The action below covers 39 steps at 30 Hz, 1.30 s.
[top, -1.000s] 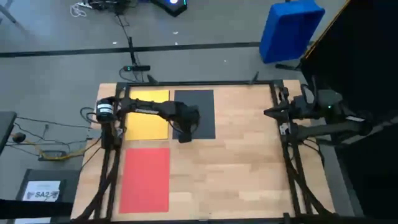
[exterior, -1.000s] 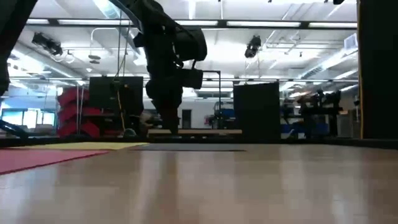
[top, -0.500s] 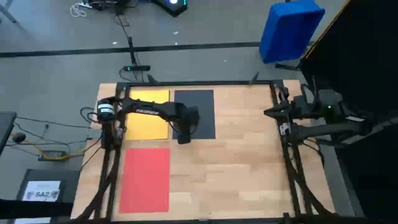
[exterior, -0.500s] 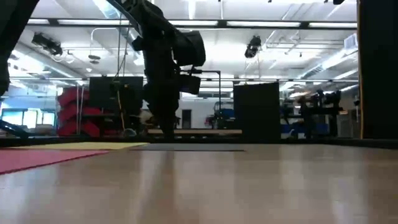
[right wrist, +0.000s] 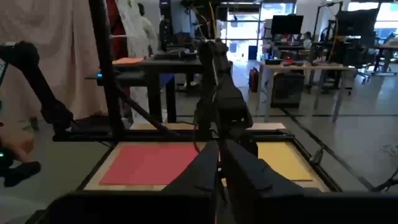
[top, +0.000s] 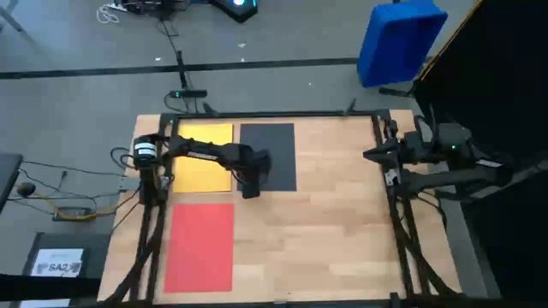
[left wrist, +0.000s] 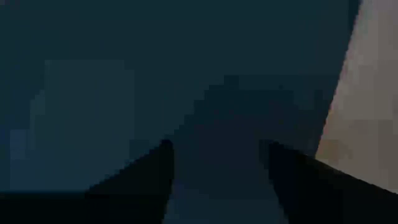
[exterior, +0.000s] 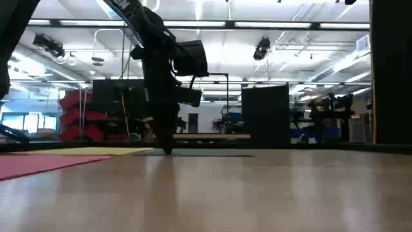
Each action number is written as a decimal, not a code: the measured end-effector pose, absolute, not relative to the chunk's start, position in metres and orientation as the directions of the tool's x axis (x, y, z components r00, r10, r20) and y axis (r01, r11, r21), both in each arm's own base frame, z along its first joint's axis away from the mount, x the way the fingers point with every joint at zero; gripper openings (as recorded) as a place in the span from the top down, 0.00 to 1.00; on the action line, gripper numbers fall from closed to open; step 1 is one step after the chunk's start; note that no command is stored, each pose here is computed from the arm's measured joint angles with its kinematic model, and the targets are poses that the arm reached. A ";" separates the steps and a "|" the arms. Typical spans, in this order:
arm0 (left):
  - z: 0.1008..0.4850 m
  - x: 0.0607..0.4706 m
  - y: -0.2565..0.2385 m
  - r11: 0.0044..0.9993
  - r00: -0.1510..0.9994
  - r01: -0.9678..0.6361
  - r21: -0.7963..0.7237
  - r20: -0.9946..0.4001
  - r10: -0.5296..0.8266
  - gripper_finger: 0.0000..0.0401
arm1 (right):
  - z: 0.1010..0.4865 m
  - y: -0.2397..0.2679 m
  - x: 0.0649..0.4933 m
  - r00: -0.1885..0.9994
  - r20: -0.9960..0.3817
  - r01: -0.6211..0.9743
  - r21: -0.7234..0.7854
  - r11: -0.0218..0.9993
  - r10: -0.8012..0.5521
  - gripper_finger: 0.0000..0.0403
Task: Organize paper
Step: Put the black paper to the top right of the table
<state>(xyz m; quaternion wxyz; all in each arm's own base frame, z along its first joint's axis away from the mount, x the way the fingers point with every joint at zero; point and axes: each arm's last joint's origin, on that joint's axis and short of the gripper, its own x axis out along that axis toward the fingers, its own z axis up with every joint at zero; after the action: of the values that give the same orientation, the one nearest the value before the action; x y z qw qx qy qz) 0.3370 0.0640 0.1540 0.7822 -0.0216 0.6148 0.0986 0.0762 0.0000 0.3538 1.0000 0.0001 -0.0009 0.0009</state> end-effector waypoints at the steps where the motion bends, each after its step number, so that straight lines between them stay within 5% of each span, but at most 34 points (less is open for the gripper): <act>1: 0.154 0.336 0.064 0.980 0.224 -0.181 0.088 -0.966 0.128 0.43 | 0.354 0.000 0.076 1.000 0.002 -0.002 0.000 1.000 0.002 1.00; 24: 0.152 0.337 0.062 0.984 0.244 -0.173 0.033 -0.967 0.075 0.66 | 0.354 0.000 0.076 1.000 0.002 -0.002 0.000 1.000 0.002 1.00; 39: 0.168 0.332 0.047 0.996 0.093 -0.086 -0.014 -0.996 -0.006 0.63 | 0.354 0.000 0.076 1.000 0.002 -0.002 0.000 1.000 0.002 1.00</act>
<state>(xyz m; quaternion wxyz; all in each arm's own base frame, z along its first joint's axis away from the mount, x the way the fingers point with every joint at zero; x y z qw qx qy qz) 0.3324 0.0470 0.1679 0.7384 -0.0344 0.6729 0.0272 0.0762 0.0000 0.3538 1.0000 0.0001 -0.0010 0.0008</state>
